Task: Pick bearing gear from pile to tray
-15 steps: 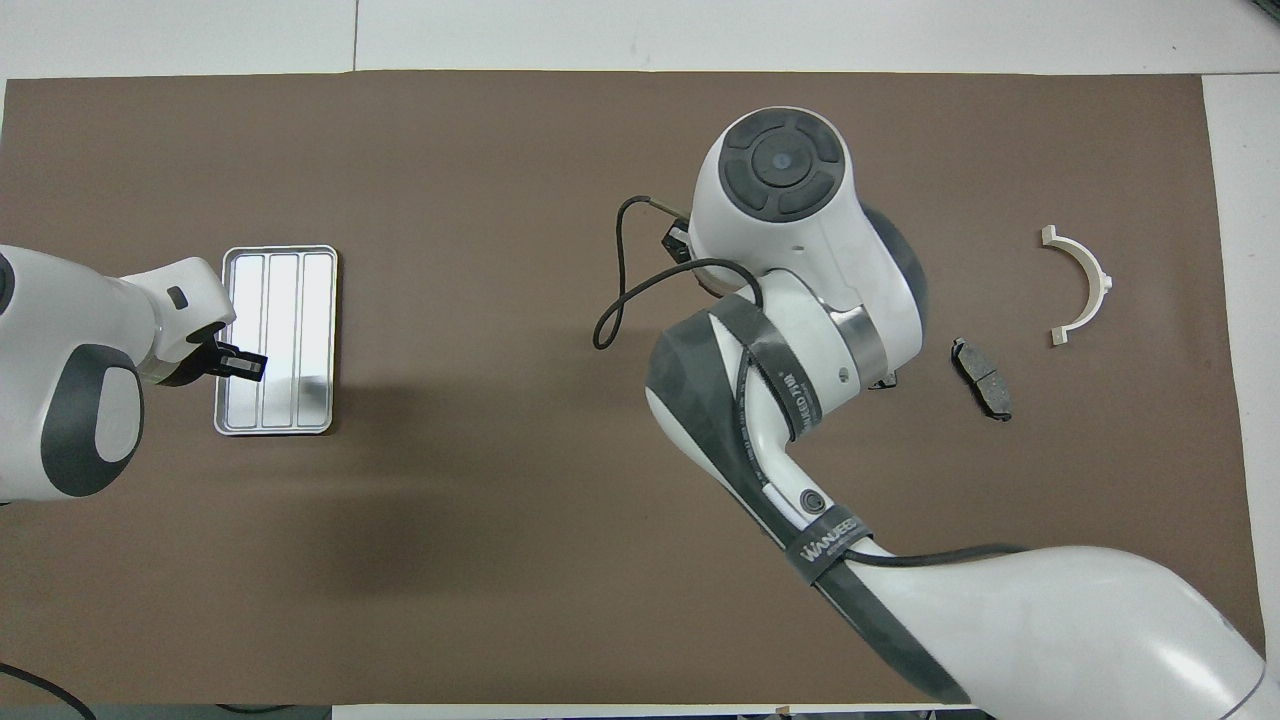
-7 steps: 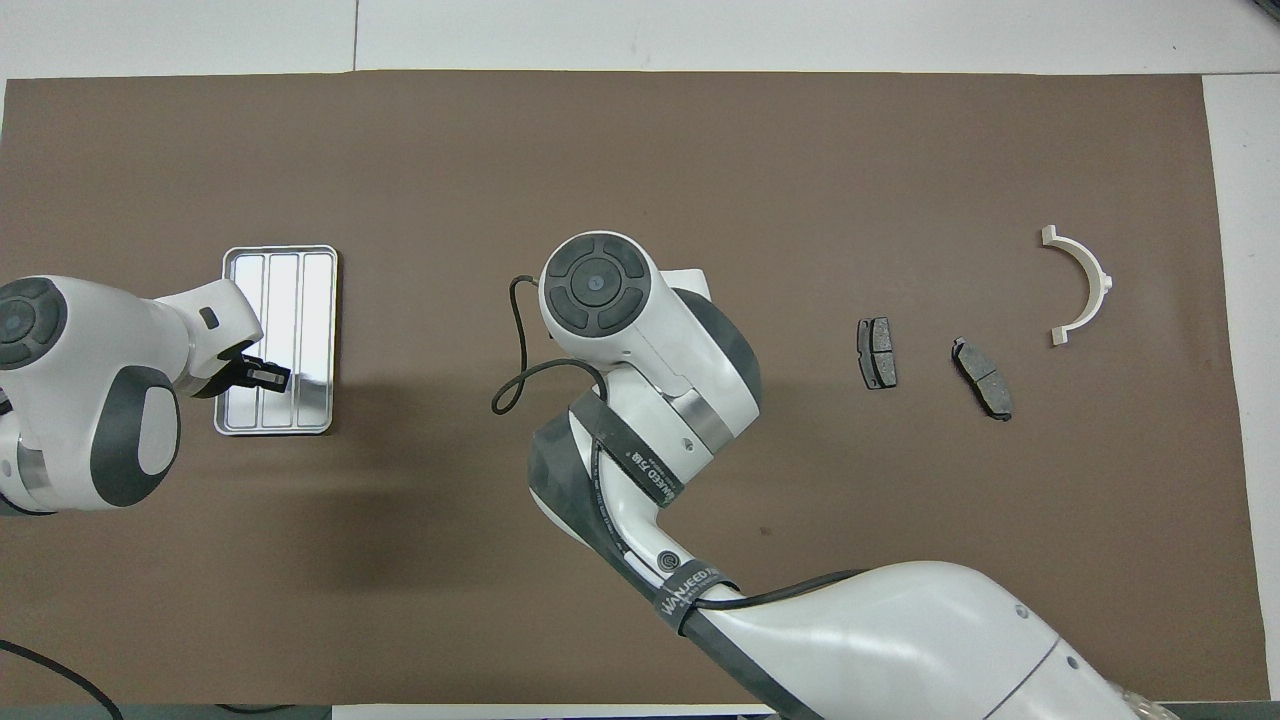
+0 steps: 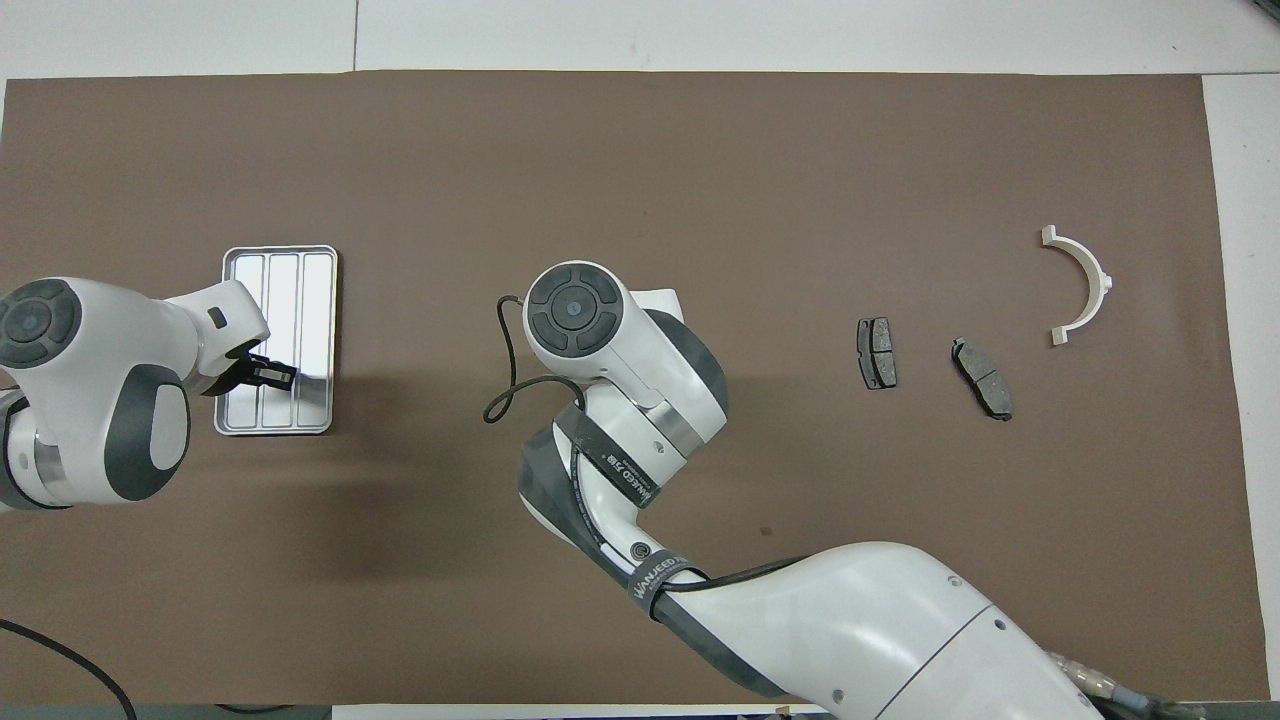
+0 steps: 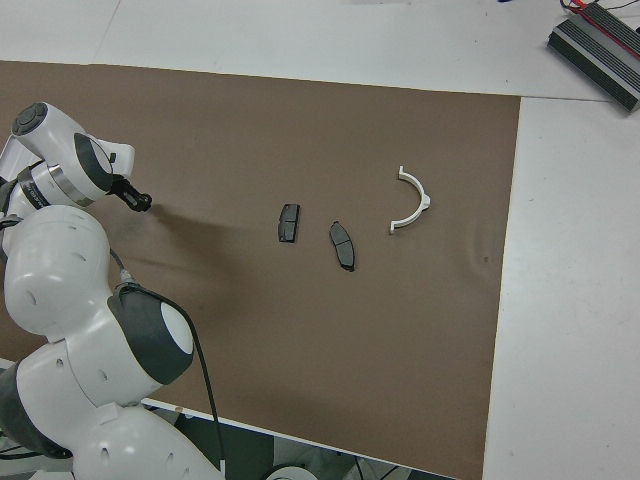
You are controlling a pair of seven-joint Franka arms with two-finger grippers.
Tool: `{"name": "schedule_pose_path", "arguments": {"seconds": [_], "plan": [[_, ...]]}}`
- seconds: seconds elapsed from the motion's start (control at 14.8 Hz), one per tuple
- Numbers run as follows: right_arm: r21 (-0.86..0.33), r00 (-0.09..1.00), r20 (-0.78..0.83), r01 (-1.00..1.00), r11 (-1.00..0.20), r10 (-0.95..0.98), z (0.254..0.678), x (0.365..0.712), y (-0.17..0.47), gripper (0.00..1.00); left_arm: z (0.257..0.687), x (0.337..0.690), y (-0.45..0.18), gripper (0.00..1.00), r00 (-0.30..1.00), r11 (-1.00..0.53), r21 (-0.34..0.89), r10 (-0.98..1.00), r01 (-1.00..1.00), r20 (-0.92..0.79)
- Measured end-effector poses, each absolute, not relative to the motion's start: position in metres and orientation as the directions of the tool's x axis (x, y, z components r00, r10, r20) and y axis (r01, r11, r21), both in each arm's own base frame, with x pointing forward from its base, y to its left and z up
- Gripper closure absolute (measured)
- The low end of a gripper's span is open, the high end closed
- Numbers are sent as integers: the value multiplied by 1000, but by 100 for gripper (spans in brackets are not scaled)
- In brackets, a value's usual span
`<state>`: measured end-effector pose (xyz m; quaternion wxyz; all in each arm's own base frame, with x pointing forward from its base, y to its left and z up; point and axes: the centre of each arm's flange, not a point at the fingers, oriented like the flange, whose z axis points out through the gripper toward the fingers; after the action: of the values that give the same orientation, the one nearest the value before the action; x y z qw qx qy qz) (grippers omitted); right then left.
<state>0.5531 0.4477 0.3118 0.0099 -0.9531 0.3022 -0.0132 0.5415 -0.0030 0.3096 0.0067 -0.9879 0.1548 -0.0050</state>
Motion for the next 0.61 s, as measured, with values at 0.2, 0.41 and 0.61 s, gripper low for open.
{"name": "schedule_pose_path", "arguments": {"seconds": [0.2, 0.41, 0.61], "plan": [[-32, 820, 17, -571, -820, -572, 294, 547, 450, 64, 307, 542, -3, 77, 952, -952, -13, -305, -305, 4], [-35, 820, 17, -572, -820, -573, 291, 546, 449, 64, 305, 542, -3, 77, 952, -952, -11, -305, -305, 1], [-46, 819, 20, -573, -818, -574, 291, 545, 448, 64, 301, 542, -3, 77, 952, -952, -10, -307, -306, 3]]}}
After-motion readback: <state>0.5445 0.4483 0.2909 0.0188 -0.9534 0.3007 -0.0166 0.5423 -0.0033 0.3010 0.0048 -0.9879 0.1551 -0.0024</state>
